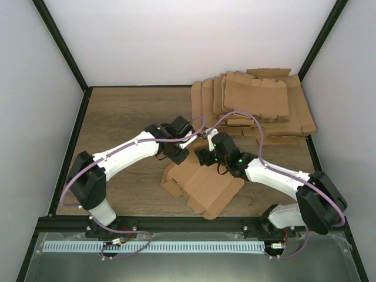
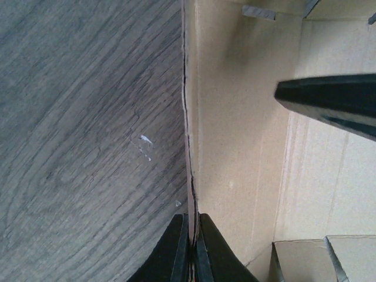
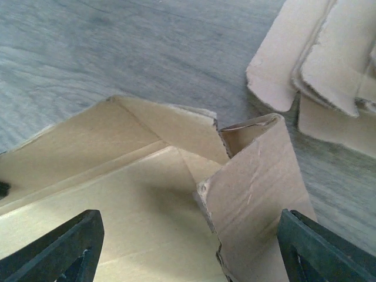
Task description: Fold the paper box
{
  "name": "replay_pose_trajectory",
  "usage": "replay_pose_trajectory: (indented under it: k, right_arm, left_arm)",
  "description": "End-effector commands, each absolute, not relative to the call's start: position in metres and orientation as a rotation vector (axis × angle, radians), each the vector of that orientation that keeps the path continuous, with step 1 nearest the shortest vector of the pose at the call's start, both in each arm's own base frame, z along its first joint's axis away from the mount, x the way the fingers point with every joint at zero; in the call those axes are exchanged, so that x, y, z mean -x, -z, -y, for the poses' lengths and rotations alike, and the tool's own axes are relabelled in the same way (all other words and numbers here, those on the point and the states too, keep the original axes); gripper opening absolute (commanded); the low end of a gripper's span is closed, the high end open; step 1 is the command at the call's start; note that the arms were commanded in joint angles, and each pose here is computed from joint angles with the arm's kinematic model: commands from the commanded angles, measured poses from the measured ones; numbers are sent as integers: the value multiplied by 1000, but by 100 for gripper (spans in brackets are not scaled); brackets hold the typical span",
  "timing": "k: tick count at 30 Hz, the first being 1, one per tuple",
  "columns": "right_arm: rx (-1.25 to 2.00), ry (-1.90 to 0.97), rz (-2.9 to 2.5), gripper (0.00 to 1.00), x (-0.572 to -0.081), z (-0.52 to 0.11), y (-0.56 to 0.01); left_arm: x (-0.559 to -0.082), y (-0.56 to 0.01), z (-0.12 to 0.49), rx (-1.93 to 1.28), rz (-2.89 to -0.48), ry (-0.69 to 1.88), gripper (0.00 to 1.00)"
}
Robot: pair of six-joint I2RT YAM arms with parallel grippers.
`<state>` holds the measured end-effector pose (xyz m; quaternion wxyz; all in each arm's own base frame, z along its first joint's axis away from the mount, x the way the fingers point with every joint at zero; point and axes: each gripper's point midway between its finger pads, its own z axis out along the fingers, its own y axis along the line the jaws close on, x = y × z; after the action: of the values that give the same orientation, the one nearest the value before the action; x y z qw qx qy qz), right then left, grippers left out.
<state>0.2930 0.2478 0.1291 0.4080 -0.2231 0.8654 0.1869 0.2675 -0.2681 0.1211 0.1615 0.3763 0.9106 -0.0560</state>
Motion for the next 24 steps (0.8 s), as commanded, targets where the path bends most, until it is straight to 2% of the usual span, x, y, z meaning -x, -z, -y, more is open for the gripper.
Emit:
replay_pose_trajectory:
  k: [1,5,11,17,22,24]
  right_arm:
    - [446,-203,-2173,81,-318,-229,-140]
    - [338,-63,-2178,66,-330,-211,-140]
    - [313,-66,-2146,46,-329,-206,-149]
    - [319,-64,-2155,9,-328,-206,-147]
    - [348,-106,-2150,1,-328,-214,-150]
    - [344,-114,-2144,1,-329,-215,-152]
  left_arm:
    - [-274,-138,269,-1069,-2544,143,4]
    - [-277,-139,266,-1058,-2540,109,4]
    - [-287,-146,260,-1016,-2517,41,4]
    - [-294,-155,259,-979,-2494,14,4]
    - [-297,-166,260,-956,-2455,22,5]
    - [-300,-171,259,-936,-2441,13,5]
